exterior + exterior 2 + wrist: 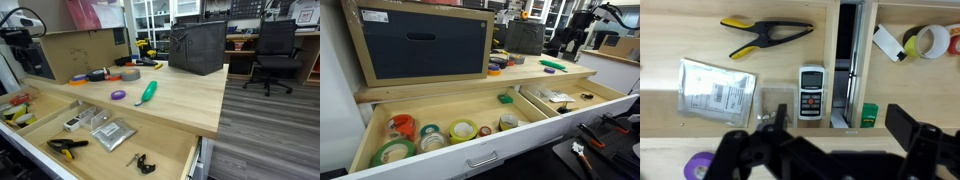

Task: Pick up the yellow and black masking tape and put it in the left drawer

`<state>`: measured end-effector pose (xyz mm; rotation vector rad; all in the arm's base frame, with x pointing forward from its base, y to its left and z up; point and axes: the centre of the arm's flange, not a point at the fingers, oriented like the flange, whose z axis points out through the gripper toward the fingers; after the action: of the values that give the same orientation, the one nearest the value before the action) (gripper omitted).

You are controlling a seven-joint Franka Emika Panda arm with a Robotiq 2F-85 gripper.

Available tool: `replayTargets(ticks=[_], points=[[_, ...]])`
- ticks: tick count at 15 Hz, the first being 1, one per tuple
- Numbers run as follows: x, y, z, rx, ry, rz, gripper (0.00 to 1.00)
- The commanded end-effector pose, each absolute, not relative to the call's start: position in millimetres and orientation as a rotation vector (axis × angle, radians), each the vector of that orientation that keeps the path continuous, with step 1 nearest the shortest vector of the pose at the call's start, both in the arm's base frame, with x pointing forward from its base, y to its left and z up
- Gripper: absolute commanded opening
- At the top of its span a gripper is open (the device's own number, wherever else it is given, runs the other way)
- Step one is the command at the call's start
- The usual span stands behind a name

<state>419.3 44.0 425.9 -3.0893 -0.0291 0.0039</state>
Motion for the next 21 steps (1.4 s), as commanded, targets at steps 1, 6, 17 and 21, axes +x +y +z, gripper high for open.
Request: replayTargets(ticks=[1, 6, 17, 21], points=[[444.7, 8.7, 430.4, -3.126, 0.008, -0.012, 1.0], [482.2, -30.8, 442.5, -3.132, 0.154, 0.008, 1.0], [555.6, 1.7, 499.9, -3.064, 0.122, 0.135, 1.0], [563.7, 13.4, 516.0, -3.116, 0.021, 0.148, 1.0]])
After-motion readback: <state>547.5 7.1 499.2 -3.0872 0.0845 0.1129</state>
